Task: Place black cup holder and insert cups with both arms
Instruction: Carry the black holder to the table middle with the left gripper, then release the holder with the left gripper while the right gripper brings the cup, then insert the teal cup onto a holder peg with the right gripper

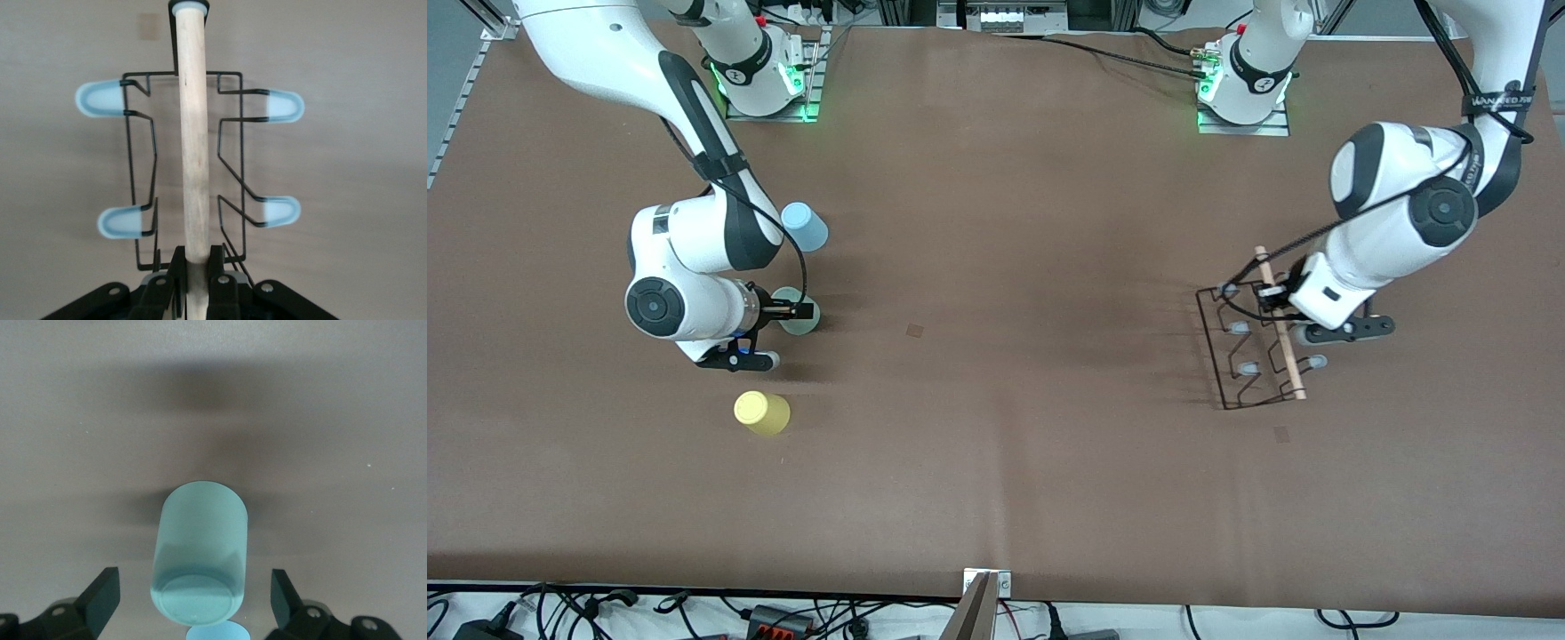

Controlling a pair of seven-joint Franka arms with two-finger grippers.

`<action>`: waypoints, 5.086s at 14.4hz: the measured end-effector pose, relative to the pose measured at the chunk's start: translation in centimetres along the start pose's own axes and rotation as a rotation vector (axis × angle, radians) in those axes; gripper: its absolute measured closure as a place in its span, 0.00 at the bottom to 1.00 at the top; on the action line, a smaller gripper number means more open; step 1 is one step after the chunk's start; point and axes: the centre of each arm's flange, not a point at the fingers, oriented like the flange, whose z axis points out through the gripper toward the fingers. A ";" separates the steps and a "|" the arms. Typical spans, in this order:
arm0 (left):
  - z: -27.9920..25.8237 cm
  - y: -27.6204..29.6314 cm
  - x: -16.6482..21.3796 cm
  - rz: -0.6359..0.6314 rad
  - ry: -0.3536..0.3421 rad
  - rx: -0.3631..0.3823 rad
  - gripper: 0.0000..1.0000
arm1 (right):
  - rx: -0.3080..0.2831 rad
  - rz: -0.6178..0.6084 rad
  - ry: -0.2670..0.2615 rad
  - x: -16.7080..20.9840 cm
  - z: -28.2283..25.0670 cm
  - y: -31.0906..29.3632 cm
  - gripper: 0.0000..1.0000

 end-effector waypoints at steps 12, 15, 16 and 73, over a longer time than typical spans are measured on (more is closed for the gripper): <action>-0.7 33.1 -8.8 0.065 -0.003 -0.120 0.84 | -0.011 -0.005 -0.027 -0.1 2.1 -0.4 0.33; 2.0 37.5 -9.5 0.045 0.019 -0.175 0.84 | -0.004 -0.011 -0.005 0.4 0.1 -0.9 0.33; 2.9 38.6 -9.8 0.045 0.030 -0.198 0.84 | -0.004 -0.013 -0.010 0.5 -1.3 -1.0 0.33; -18.2 -3.4 4.5 0.025 -0.080 0.140 0.00 | 0.147 0.061 -0.006 -5.7 -7.9 -23.0 0.00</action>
